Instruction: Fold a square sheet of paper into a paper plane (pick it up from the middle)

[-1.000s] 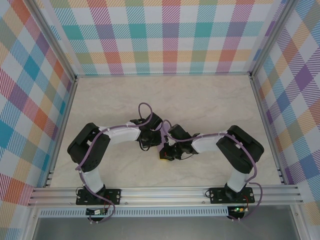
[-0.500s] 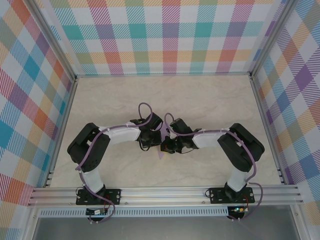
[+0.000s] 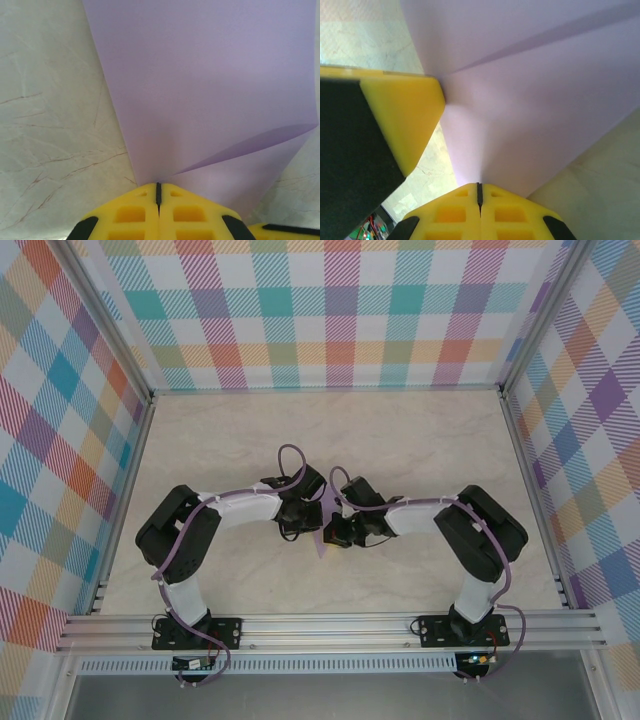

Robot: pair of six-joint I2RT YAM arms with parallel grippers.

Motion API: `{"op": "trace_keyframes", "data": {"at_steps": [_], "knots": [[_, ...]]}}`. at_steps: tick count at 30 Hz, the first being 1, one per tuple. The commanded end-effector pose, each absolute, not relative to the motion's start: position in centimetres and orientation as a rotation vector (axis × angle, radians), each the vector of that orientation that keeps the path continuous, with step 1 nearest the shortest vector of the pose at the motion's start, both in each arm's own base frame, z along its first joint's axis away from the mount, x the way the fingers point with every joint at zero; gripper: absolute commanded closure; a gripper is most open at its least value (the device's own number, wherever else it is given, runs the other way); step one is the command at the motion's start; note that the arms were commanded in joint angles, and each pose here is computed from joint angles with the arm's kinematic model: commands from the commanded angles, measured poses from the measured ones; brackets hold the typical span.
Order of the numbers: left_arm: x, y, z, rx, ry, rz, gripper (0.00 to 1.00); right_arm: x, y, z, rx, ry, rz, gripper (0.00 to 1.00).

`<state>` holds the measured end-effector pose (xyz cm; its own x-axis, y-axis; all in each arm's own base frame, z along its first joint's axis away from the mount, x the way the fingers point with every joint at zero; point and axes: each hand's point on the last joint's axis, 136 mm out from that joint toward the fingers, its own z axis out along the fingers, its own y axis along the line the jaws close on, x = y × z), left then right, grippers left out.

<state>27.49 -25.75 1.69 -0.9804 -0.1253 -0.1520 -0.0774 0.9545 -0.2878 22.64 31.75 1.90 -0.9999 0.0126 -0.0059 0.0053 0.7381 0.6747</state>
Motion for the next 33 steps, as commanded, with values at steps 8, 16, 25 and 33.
{"op": "trace_keyframes", "data": {"at_steps": [8, 16, 25, 33], "knots": [[24.6, -21.8, -1.2, -0.09, 3.065, -0.154, 1.0, 23.9, 30.8, 0.3, 0.053, 2.945, 1.056, 1.0], [27.5, -25.9, 6.1, -0.068, 2.877, -0.494, 0.89, 23.4, 30.1, 0.3, 0.091, 2.964, 1.032, 1.0], [24.2, -29.2, 7.7, -0.25, 2.759, -1.002, 0.91, 23.7, 30.9, 1.7, 0.068, 2.93, 1.1, 1.0], [21.0, -30.4, 4.8, -0.233, 2.852, -1.048, 1.0, 23.9, 31.9, 2.9, -0.008, 2.884, 1.186, 1.0]]}}
